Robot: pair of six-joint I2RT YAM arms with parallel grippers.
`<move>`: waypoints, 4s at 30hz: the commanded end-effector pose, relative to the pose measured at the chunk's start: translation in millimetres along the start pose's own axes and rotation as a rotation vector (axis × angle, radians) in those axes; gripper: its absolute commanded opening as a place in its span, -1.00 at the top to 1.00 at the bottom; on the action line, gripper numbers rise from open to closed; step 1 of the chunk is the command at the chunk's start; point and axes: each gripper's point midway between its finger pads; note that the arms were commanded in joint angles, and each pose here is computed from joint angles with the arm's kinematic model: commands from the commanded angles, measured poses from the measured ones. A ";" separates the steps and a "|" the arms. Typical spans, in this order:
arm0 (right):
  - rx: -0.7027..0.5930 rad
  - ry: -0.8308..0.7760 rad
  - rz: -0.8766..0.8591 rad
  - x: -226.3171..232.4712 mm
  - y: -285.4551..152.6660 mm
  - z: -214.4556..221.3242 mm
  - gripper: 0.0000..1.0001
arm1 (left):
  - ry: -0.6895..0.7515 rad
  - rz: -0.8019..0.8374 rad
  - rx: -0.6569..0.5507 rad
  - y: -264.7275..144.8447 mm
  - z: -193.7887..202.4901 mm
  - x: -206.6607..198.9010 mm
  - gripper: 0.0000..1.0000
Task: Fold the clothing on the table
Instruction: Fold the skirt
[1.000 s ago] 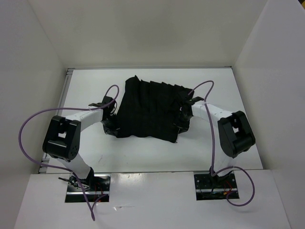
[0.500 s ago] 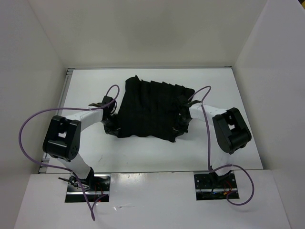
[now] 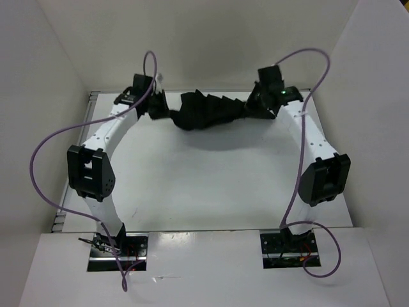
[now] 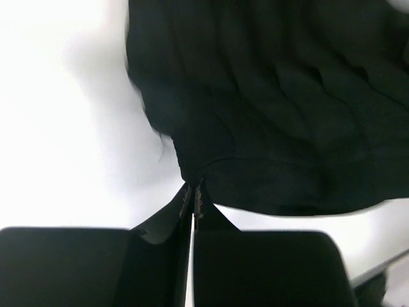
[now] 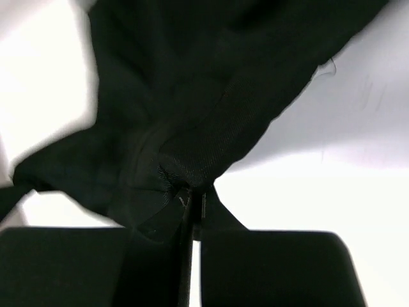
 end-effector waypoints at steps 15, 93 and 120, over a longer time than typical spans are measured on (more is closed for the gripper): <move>-0.459 -0.135 -0.205 -11.2 -233.2 -33.9 1.00 | 0.179 0.437 -0.329 -217.6 -54.8 -90.3 1.00; 0.267 -0.128 0.197 -76.2 -1.9 111.6 -0.13 | 0.044 -0.151 0.001 -64.6 41.5 59.0 0.68; 0.383 -0.209 0.401 -164.6 106.9 153.5 -0.43 | -0.074 -0.279 0.154 73.0 78.3 125.7 1.00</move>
Point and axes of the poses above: each gripper's point midway between its finger pads, its own y axis out along the fingers, its own x axis along the line the jaws close on, z = x × y, and after that the axes turned 6 degrees about -y, right-handed
